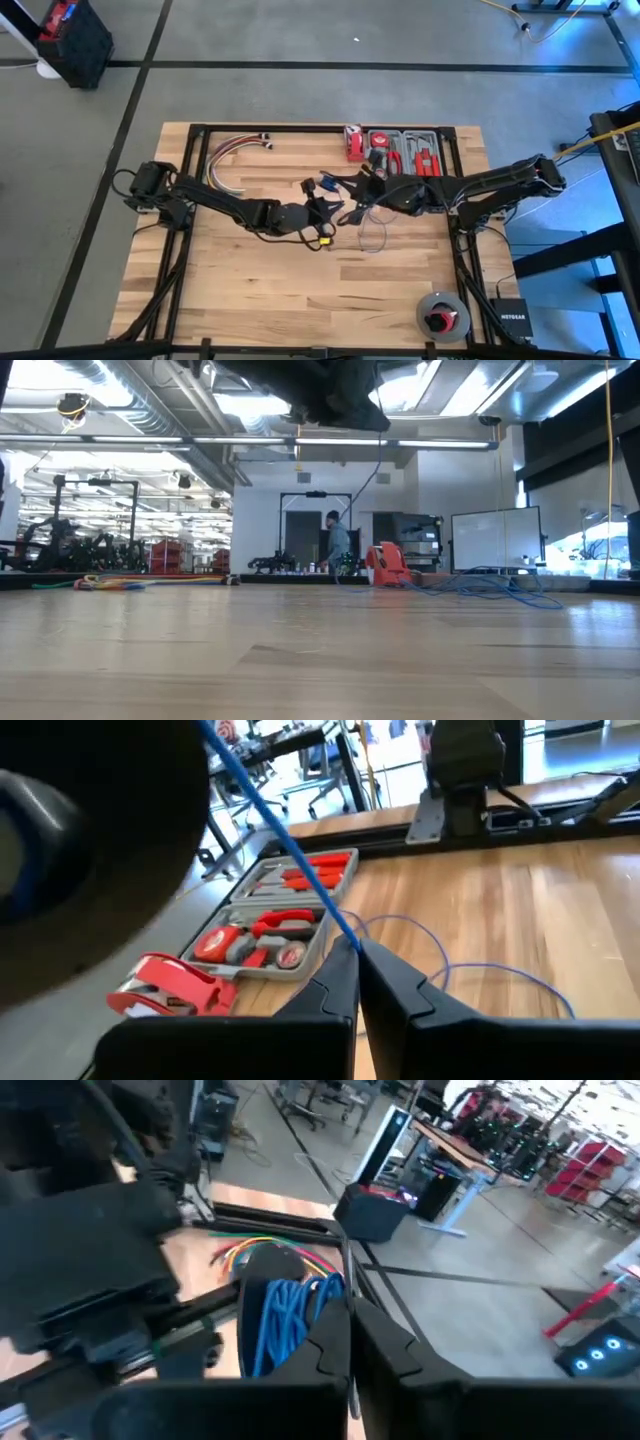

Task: Coil cords
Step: Coil the blue wire on the black spool

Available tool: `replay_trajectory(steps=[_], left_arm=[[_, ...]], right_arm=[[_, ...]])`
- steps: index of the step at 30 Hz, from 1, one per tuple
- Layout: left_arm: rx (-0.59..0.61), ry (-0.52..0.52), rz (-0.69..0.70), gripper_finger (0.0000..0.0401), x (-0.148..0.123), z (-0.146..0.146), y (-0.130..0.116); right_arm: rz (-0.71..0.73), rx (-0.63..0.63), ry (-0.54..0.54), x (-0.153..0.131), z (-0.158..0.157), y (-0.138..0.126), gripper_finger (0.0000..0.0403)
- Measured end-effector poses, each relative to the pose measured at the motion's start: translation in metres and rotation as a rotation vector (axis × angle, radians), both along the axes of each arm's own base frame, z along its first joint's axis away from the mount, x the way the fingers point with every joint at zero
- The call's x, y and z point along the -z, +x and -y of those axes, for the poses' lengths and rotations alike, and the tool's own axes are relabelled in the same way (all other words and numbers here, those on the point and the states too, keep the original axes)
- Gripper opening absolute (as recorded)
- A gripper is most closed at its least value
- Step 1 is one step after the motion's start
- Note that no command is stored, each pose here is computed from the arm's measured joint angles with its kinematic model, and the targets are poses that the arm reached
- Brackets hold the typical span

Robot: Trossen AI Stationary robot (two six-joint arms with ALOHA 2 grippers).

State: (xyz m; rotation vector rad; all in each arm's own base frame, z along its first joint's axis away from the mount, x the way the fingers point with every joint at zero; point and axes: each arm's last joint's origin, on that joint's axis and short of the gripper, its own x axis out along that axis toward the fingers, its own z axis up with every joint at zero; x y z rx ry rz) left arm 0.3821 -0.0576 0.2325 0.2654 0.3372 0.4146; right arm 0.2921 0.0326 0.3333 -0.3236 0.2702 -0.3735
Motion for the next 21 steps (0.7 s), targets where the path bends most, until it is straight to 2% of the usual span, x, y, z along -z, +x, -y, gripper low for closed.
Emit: replay_trajectory(steps=[12,21], left_arm=[[-0.070,-0.024,-0.045,0.0000,0.007,-0.013,-0.001],[-0.083,-0.037,-0.035,0.0000,0.005,-0.018,0.000]], right_arm=[[0.012,-0.061,0.016,-0.005,-0.004,-0.005,0.0003],[0.093,-0.096,-0.005,-0.032,-0.012,-0.035,0.0003]])
